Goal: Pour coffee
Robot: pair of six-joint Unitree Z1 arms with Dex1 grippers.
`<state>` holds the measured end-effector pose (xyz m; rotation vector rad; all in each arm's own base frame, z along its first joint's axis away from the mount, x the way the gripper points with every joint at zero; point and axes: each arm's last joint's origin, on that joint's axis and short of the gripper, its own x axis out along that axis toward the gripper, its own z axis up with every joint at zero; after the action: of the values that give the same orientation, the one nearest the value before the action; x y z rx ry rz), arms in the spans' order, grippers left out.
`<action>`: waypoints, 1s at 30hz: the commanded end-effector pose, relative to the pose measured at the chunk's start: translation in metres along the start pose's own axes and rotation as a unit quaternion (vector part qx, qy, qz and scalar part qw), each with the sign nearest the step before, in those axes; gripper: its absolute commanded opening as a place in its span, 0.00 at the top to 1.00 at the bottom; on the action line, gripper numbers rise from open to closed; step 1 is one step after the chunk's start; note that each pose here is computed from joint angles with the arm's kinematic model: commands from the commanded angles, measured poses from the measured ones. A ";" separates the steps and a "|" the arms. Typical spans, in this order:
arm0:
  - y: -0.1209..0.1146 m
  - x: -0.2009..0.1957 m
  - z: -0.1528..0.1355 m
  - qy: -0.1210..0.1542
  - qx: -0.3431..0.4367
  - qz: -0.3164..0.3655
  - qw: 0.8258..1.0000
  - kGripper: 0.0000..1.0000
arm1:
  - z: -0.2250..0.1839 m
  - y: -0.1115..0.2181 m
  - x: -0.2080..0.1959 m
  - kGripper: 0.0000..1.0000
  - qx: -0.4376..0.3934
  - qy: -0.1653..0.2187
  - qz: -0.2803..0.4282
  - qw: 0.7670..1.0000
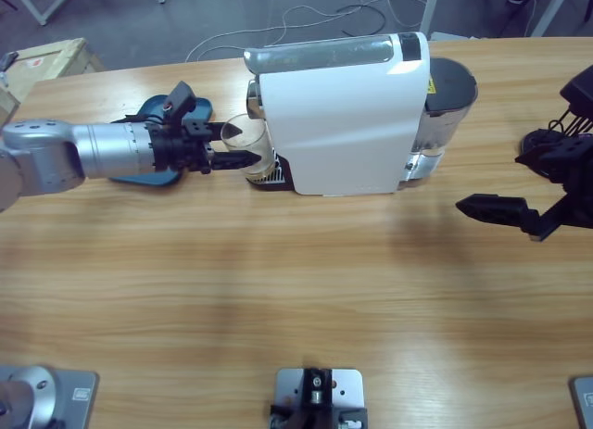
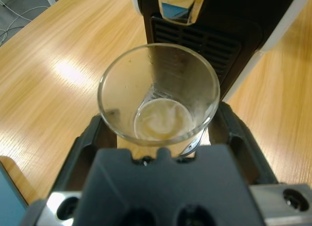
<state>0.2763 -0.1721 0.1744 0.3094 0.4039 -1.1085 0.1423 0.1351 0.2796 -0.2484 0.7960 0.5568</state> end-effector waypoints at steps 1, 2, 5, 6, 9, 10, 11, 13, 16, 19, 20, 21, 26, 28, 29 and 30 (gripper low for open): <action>-0.001 0.011 -0.009 0.012 -0.007 -0.009 1.000 0.92 | -0.009 0.003 0.011 0.00 -0.007 0.028 0.008 1.000; -0.002 0.010 -0.010 0.011 -0.007 -0.013 1.000 1.00 | -0.009 0.003 0.011 0.00 -0.007 0.028 0.008 1.000; -0.006 0.009 -0.011 0.004 -0.004 -0.022 1.000 1.00 | -0.009 0.003 0.011 0.00 -0.007 0.027 0.008 1.000; -0.007 0.009 -0.011 0.002 -0.003 -0.024 1.000 1.00 | -0.009 0.003 0.011 0.00 -0.007 0.027 0.008 1.000; -0.008 0.007 -0.010 -0.003 -0.001 -0.023 1.000 1.00 | -0.009 0.003 0.011 0.00 -0.007 0.027 0.008 1.000; -0.009 0.005 -0.009 -0.006 0.001 -0.021 1.000 1.00 | -0.009 0.003 0.011 0.00 -0.007 0.027 0.008 1.000; -0.010 0.002 -0.008 -0.011 0.003 -0.019 1.000 1.00 | -0.010 0.003 0.011 0.00 -0.007 0.027 0.008 1.000; -0.012 -0.004 -0.006 -0.014 0.006 -0.014 1.000 1.00 | -0.010 0.003 0.011 0.00 -0.007 0.028 0.008 1.000; -0.011 -0.018 -0.013 -0.016 -0.003 0.006 1.000 1.00 | -0.010 0.003 0.011 0.00 -0.007 0.028 0.008 1.000; -0.004 -0.037 -0.027 -0.028 -0.035 0.043 0.998 1.00 | -0.009 0.003 0.011 0.00 -0.006 0.026 0.009 1.000; -0.001 -0.043 -0.031 -0.030 -0.041 0.058 0.997 1.00 | -0.009 0.003 0.011 0.00 -0.005 0.026 0.009 1.000; 0.002 -0.048 -0.034 -0.031 -0.047 0.075 0.996 1.00 | -0.009 0.003 0.011 0.00 -0.004 0.026 0.010 1.000; 0.018 -0.069 -0.042 -0.040 -0.073 0.157 0.984 1.00 | -0.010 0.003 0.012 0.00 -0.002 0.029 0.009 1.000; 0.024 -0.072 -0.039 -0.044 -0.072 0.182 0.980 1.00 | -0.010 0.004 0.013 0.00 -0.002 0.030 0.010 0.999; 0.028 -0.073 -0.039 -0.042 -0.073 0.199 0.976 1.00 | -0.009 0.004 0.014 0.00 -0.002 0.030 0.010 0.999; 0.033 -0.075 -0.040 -0.039 -0.076 0.215 0.973 1.00 | -0.009 0.004 0.014 0.00 -0.002 0.031 0.010 0.999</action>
<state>0.2631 -0.0988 0.1640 0.1979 0.3742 -0.8205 0.1423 0.1352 0.2789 -0.2451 0.7945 0.5584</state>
